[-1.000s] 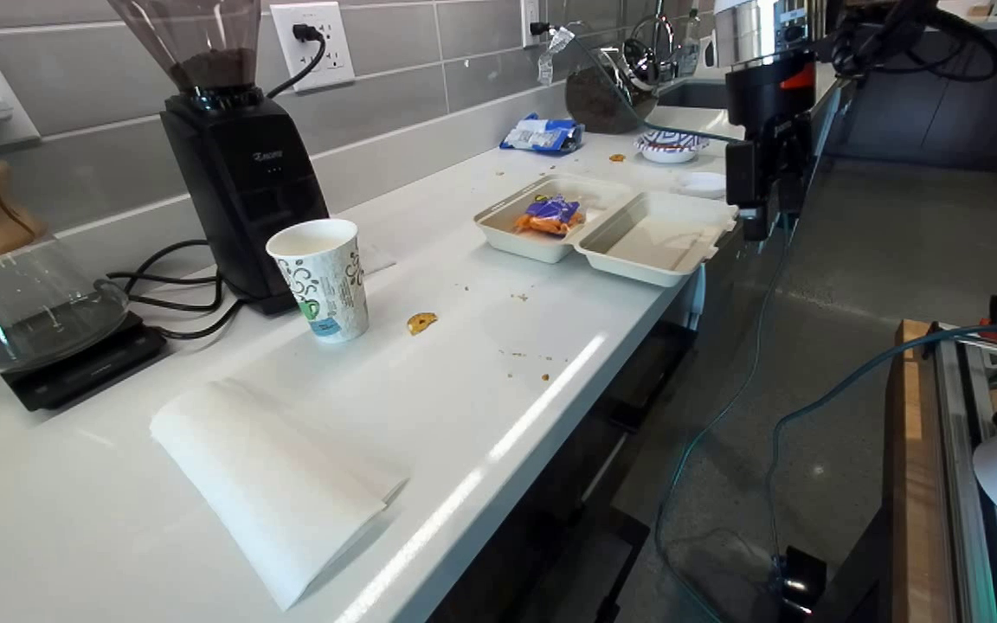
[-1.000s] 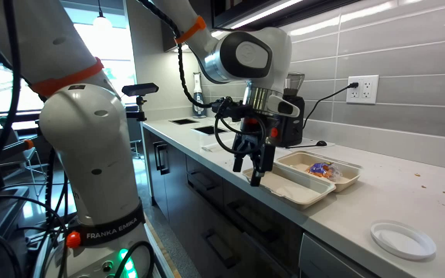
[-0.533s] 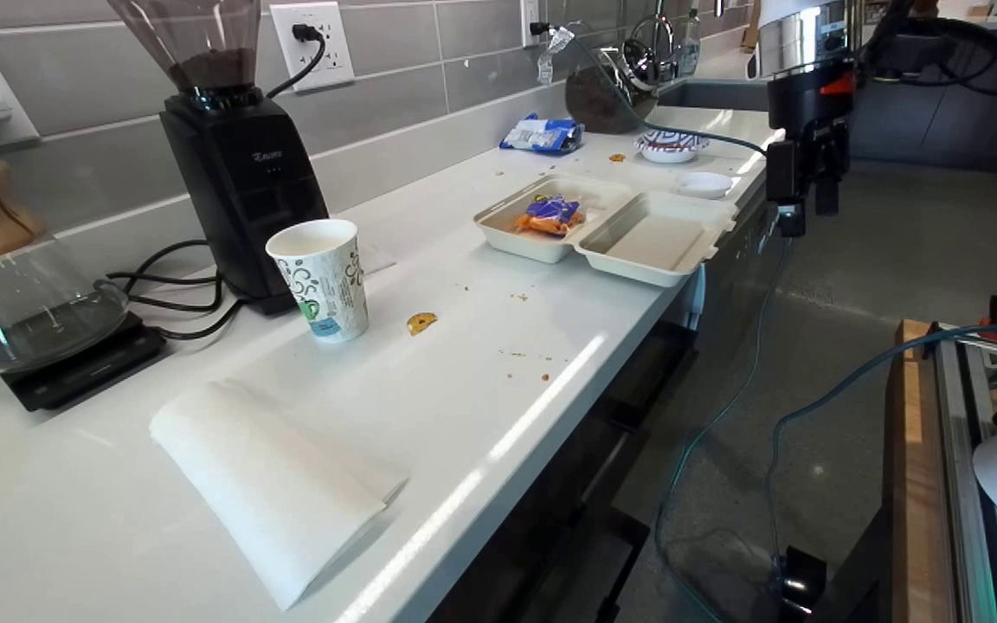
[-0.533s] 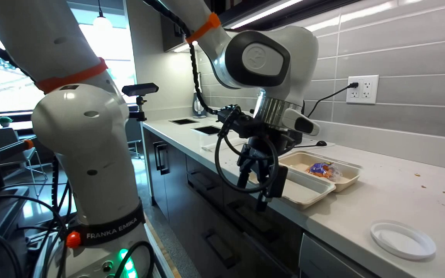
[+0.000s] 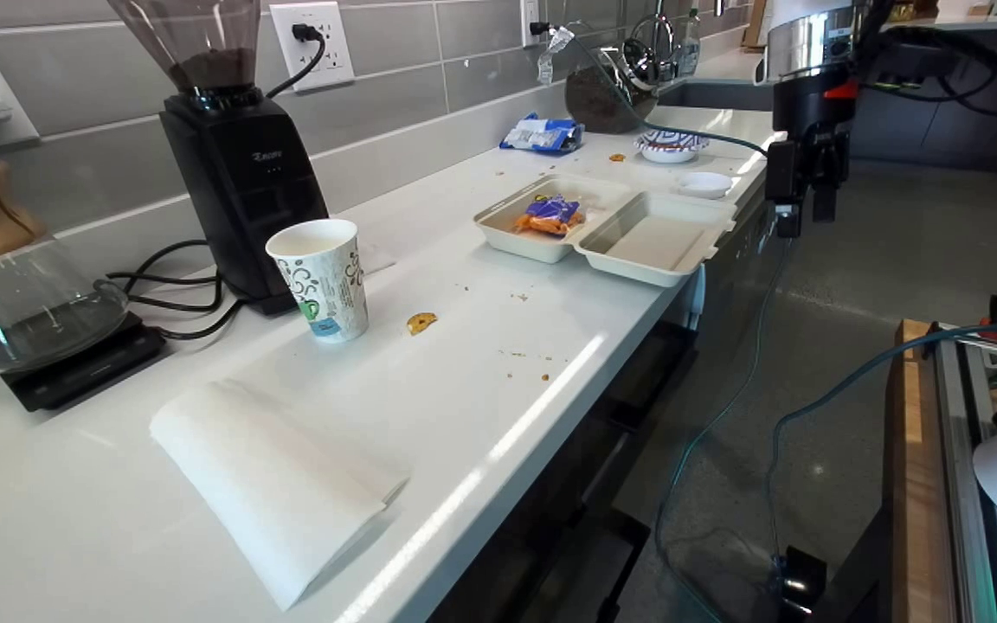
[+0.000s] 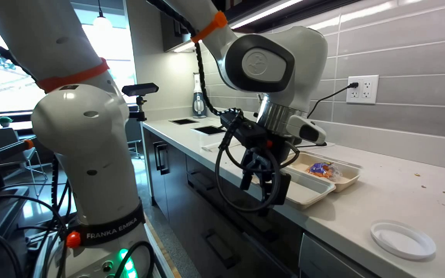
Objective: Close the food pack.
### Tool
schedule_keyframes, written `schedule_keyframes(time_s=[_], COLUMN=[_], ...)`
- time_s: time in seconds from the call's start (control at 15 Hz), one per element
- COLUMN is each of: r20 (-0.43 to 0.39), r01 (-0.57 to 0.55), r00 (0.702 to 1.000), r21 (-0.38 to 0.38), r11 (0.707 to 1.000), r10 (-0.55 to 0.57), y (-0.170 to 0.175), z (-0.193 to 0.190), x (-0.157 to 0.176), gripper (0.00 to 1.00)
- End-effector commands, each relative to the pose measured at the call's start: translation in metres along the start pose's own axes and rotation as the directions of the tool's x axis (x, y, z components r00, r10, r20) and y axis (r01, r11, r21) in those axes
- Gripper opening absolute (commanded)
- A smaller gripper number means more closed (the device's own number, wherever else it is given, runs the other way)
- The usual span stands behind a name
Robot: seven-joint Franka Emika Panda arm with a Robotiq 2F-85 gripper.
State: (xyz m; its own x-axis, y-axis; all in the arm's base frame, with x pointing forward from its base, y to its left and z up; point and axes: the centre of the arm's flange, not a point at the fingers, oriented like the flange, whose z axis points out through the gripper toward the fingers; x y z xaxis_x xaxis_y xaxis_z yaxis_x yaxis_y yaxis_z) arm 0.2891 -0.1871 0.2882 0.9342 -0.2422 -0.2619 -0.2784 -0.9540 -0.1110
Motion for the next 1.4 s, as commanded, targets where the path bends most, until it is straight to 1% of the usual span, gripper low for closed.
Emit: schedule_keyframes(time_s=[0.0,0.13,0.27,0.47,0.53,0.6,0.67,0.73,0.87,0.93,1.0,1.07,1.2,1.27,1.33], r20=[0.053,0.057,0.07,0.07,0.056,0.041,0.026,0.008,-0.043,-0.073,-0.102,-0.128,-0.171,-0.188,-0.206], r01=[0.015,0.043,0.065,0.069,0.064,0.061,0.062,0.062,0.06,0.058,0.057,0.058,0.062,0.065,0.067], r00=[0.999,0.997,0.995,0.995,0.996,0.997,0.997,0.998,0.998,0.996,0.994,0.991,0.985,0.982,0.978], r21=[0.001,0.045,0.074,0.114,0.121,0.128,0.135,0.139,0.154,0.166,0.172,0.176,0.178,0.178,0.178], r11=[1.0,0.998,0.995,0.991,0.991,0.99,0.989,0.988,0.986,0.984,0.983,0.983,0.982,0.982,0.982], r10=[-0.015,-0.045,-0.07,-0.077,-0.071,-0.067,-0.066,-0.064,-0.054,-0.047,-0.04,-0.036,-0.031,-0.031,-0.03], y=[-0.008,-0.017,-0.025,-0.03,-0.031,-0.032,-0.032,-0.032,-0.032,-0.031,-0.031,-0.03,-0.029,-0.029,-0.028], z=[0.028,0.041,0.052,0.061,0.061,0.063,0.063,0.065,0.067,0.068,0.068,0.067,0.065,0.064,0.063], x=[0.0,-0.002,-0.002,-0.001,0.0,0.001,0.003,0.005,0.009,0.012,0.014,0.016,0.019,0.02,0.021], gripper=[1.0,1.0,1.0,1.0,0.92,0.77,0.74,0.56,0.42,0.33,0.27,0.18,0.04,0.0,0.0])
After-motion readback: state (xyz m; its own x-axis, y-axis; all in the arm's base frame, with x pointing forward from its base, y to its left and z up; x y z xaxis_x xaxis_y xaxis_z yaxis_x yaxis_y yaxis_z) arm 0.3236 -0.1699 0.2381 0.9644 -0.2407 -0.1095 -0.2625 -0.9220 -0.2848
